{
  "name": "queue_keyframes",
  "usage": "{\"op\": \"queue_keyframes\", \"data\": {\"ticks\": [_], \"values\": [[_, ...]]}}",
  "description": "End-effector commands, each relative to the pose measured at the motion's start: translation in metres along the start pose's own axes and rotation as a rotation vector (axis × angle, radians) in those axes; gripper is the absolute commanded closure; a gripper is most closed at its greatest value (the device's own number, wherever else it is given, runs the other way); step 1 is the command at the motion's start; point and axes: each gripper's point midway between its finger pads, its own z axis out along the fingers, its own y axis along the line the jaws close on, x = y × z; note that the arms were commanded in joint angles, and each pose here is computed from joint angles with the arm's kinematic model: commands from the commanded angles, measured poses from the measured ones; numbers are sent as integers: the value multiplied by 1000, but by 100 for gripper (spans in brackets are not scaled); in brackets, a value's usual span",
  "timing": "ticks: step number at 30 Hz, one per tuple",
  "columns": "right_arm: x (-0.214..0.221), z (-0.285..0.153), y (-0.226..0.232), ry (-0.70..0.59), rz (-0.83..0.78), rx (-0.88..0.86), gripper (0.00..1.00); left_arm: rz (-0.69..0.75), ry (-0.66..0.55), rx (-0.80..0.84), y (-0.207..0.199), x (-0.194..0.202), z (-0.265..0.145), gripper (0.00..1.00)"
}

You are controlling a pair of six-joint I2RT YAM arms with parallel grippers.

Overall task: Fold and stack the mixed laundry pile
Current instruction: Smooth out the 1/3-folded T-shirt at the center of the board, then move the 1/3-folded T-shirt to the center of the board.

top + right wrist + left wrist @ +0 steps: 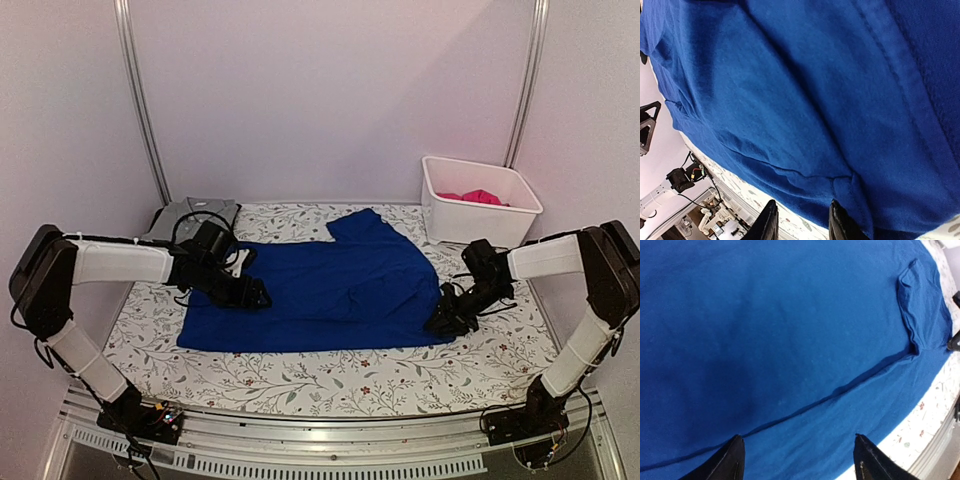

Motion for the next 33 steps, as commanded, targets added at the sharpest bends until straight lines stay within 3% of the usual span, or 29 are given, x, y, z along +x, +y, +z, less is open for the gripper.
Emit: {"op": "queue_keyframes", "data": {"ticks": [1, 6, 14, 24, 29, 33], "values": [[-30, -34, 36, -122, -136, 1, 65, -124, -7, -38, 25, -1, -23, 26], [-61, -46, 73, -178, -255, -45, 64, -267, -2, -47, 48, -3, -35, 25], [-72, 9, 76, -86, -274, -37, 64, -409, 104, -84, 73, 22, -14, 28], [-6, 28, 4, 30, -70, 62, 64, -487, 227, -117, 79, 88, -18, 30], [31, 26, -13, 70, -17, 62, 63, -467, 296, -112, 58, 113, -23, 30], [59, 24, -18, 100, -2, 66, 63, -538, 369, -105, 46, 146, -28, 30]]}}
